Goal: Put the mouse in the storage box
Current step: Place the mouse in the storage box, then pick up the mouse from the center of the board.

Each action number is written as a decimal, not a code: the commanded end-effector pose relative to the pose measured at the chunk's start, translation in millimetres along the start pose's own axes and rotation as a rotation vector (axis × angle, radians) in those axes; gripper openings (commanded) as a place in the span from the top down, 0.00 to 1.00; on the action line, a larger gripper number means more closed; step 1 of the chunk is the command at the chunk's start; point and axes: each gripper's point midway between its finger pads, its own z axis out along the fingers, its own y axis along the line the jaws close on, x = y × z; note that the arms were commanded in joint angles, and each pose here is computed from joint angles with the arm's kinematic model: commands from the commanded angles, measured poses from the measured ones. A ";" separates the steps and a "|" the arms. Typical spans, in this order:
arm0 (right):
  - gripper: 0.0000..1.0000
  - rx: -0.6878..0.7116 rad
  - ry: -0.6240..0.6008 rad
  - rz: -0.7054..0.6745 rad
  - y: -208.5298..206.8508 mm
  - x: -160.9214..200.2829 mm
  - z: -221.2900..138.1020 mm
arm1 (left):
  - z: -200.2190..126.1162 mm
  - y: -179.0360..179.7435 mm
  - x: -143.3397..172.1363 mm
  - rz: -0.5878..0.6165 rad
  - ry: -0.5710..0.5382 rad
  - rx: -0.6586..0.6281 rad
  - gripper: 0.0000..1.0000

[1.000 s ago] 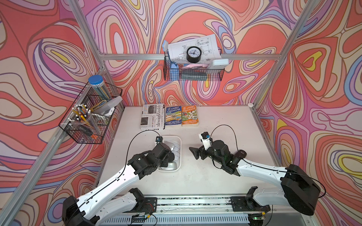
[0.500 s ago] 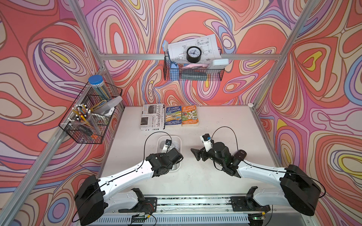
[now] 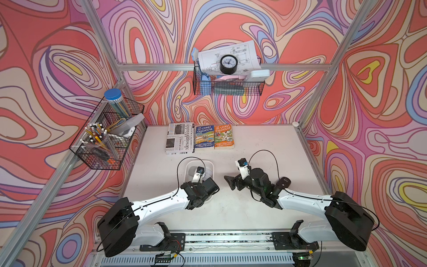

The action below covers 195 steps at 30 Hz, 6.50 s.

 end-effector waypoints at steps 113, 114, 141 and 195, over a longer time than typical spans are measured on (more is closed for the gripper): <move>0.02 0.964 0.571 0.750 -222.2 93.9 -157.9 | -67.9 -39.0 -28.8 -0.184 -0.019 0.504 0.12; 0.02 0.965 0.592 0.755 -221.2 98.3 -158.8 | -67.2 -38.9 -27.9 -0.183 -0.016 0.504 0.12; 0.09 0.887 0.723 0.958 -217.5 168.0 -129.3 | -61.6 -40.0 -20.9 -0.180 0.012 0.507 0.12; 0.60 -0.540 -0.238 -0.264 80.8 -44.1 -59.8 | -193.9 -70.1 -94.4 -0.395 0.005 1.329 0.18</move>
